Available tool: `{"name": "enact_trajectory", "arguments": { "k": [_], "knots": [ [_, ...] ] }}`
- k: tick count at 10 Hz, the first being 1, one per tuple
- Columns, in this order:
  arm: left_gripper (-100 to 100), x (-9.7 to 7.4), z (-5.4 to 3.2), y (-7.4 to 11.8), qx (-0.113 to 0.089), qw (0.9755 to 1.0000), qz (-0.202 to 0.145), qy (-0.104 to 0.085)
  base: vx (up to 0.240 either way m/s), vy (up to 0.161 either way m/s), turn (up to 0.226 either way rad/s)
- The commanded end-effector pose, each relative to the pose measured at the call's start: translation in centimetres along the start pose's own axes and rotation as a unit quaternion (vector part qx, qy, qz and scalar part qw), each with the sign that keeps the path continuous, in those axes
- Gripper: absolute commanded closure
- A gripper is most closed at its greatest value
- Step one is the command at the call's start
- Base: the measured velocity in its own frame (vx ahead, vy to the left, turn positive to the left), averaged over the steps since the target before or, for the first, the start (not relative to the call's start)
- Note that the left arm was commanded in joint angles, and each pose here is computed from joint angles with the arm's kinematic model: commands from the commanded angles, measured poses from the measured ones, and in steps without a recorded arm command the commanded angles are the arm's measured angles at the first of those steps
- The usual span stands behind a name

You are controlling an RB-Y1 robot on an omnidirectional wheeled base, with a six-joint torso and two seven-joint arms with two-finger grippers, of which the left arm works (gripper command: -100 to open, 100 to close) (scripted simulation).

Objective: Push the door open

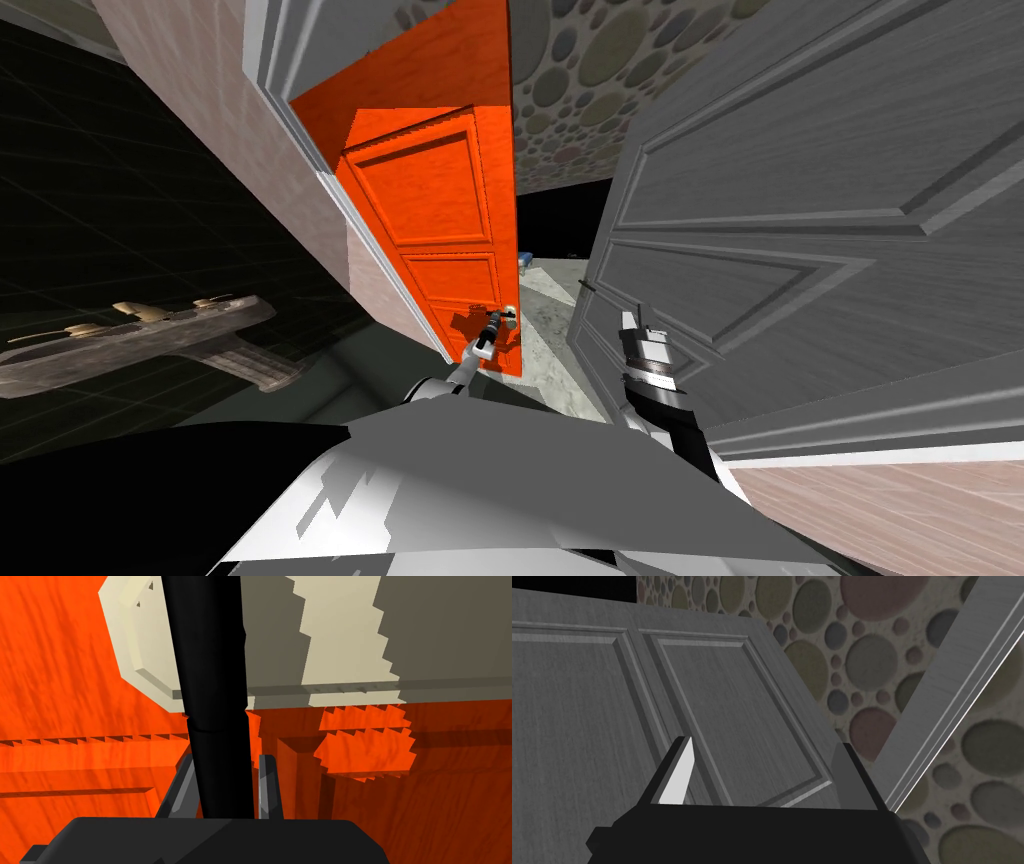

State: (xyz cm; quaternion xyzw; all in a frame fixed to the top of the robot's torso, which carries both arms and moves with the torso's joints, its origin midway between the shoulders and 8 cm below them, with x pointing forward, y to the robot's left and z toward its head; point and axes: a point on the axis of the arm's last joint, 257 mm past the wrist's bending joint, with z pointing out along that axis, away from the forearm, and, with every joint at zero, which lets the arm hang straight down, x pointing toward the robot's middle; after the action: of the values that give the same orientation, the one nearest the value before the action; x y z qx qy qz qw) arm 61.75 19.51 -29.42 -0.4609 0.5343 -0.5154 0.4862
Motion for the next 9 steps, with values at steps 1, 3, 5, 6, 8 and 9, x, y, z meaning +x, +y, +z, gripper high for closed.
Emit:
{"name": "enact_trajectory", "arguments": {
  "k": [1, 3, 5, 6, 8, 9],
  "knots": [
    [100, -1.3, 0.04, -0.6, 0.004, 0.9999, 0.004, -0.009, 0.055, -0.02, -0.005],
    [100, -3.5, -0.12, -0.5, 0.003, 0.9996, 0.005, -0.027, 0.136, -0.105, 0.061],
    [100, -3.5, -0.12, -0.5, 0.003, 0.9996, 0.005, -0.027, 0.09, -0.061, 0.037],
    [100, -4.7, -0.24, -0.5, 0.002, 0.9992, 0.005, -0.039, 0.112, -0.072, 0.025],
    [100, -5.9, -0.39, -0.5, 0.002, 0.9987, 0.003, -0.05, 0.174, -0.117, 0.077],
    [100, -6.6, -0.5, -0.4, 0.001, 0.9984, 0.002, -0.057, 0.193, -0.144, 0.084]
  ]
}}
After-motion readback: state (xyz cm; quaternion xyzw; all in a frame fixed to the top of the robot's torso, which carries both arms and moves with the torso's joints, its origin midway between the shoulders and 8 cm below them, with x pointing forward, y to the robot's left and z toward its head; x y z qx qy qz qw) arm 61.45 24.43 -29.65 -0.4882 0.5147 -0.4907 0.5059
